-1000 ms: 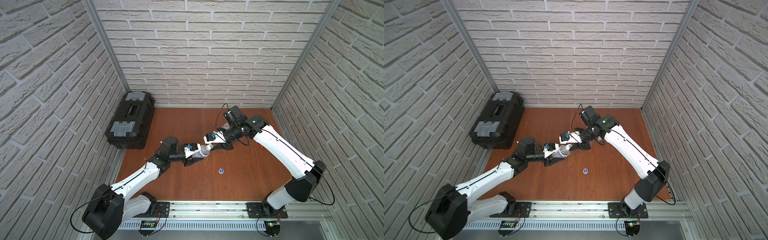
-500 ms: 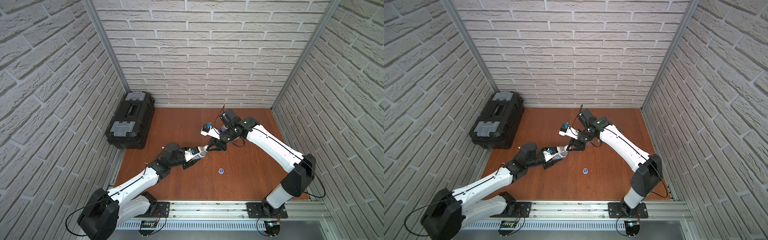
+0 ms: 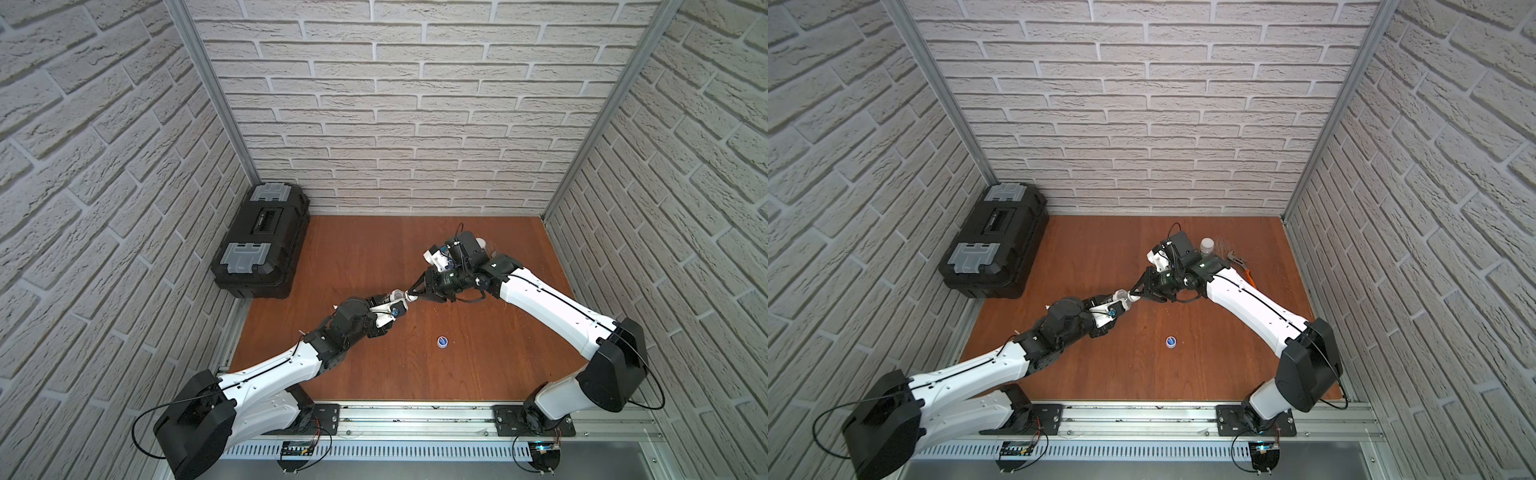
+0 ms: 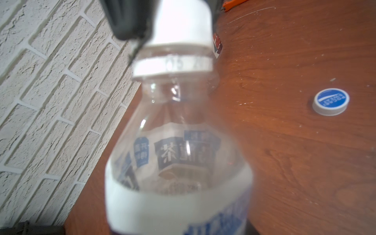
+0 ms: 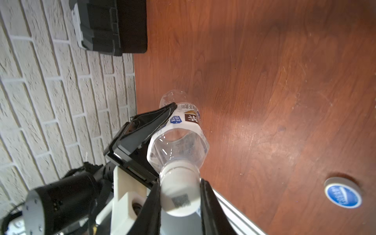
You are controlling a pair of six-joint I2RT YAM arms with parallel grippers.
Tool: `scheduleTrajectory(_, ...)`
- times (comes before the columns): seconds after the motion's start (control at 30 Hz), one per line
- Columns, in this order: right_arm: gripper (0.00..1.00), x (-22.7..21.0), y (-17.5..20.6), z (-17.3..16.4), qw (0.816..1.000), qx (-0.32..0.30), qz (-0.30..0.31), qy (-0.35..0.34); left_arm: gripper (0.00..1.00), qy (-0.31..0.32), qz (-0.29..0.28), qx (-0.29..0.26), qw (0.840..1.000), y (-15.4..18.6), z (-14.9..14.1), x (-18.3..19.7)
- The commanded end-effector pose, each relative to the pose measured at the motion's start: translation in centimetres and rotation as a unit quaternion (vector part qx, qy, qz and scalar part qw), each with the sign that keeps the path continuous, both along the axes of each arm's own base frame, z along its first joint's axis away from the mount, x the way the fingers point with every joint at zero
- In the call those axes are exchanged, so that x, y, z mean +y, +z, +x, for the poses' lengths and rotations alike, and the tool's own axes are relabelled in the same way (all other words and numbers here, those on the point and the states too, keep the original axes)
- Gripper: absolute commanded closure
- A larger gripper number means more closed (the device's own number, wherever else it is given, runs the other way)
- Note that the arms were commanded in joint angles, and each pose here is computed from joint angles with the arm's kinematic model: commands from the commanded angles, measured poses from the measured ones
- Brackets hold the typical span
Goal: Screw on the bottle caps
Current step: Screw the bottle cap onto the plastic bottle.
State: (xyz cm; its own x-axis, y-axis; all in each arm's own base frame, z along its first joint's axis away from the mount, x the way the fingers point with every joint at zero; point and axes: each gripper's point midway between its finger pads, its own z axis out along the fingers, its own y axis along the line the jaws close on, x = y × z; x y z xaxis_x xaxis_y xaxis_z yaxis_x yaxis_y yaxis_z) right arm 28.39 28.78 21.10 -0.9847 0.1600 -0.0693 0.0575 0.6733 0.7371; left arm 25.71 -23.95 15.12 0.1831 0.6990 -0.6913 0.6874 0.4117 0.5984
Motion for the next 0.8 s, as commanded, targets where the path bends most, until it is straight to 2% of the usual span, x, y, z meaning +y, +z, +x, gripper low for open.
scheduleTrajectory(0.0, 0.69, -0.6, 2.4, 3.3, 0.993, -0.036, 0.011, -0.109, 0.63, -0.075, -0.061, -0.103, 0.990, 6.0, -1.0, -3.6)
scheduleTrajectory(0.1, 0.54, -2.2, 5.8, 3.8, 0.989, -0.115, -0.013, -0.095, 0.62, -0.069, -0.040, -0.057, 0.995, 3.5, -0.7, -3.1)
scheduleTrajectory(0.17, 0.47, -3.5, 8.0, 4.2, 0.980, -0.185, -0.041, -0.069, 0.62, -0.066, -0.046, -0.015, 0.997, 2.2, -0.4, -2.6)
scheduleTrajectory(0.2, 0.43, -4.0, 8.8, 4.4, 0.972, -0.225, -0.056, -0.049, 0.62, -0.066, -0.051, 0.002, 0.997, 1.7, -0.3, -2.4)
scheduleTrajectory(0.3, 0.32, -4.5, 11.3, 4.0, 0.928, -0.356, -0.100, 0.043, 0.61, -0.091, -0.072, 0.055, 0.992, 1.0, -0.7, -2.2)
scheduleTrajectory(0.4, 0.30, -4.3, 11.8, 2.2, 0.855, -0.465, -0.139, 0.182, 0.62, -0.129, -0.096, 0.099, 0.982, 1.5, -1.3, -2.4)
scheduleTrajectory(0.47, 0.31, -4.1, 11.3, 0.3, 0.795, -0.519, -0.148, 0.277, 0.61, -0.154, -0.112, 0.125, 0.974, 1.9, -1.7, -2.5)
scheduleTrajectory(0.57, 0.29, -3.9, 9.6, -1.9, 0.707, -0.577, -0.150, 0.380, 0.62, -0.182, -0.118, 0.158, 0.963, 2.1, -1.9, -2.7)
scheduleTrajectory(0.63, 0.31, -3.6, 8.7, -4.0, 0.639, -0.603, -0.132, 0.459, 0.61, -0.190, -0.117, 0.173, 0.959, 2.0, -1.9, -2.8)
scheduleTrajectory(0.77, 0.36, -3.8, 7.3, -4.8, 0.561, -0.621, -0.138, 0.530, 0.62, -0.200, -0.118, 0.186, 0.955, 2.1, -1.9, -3.2)
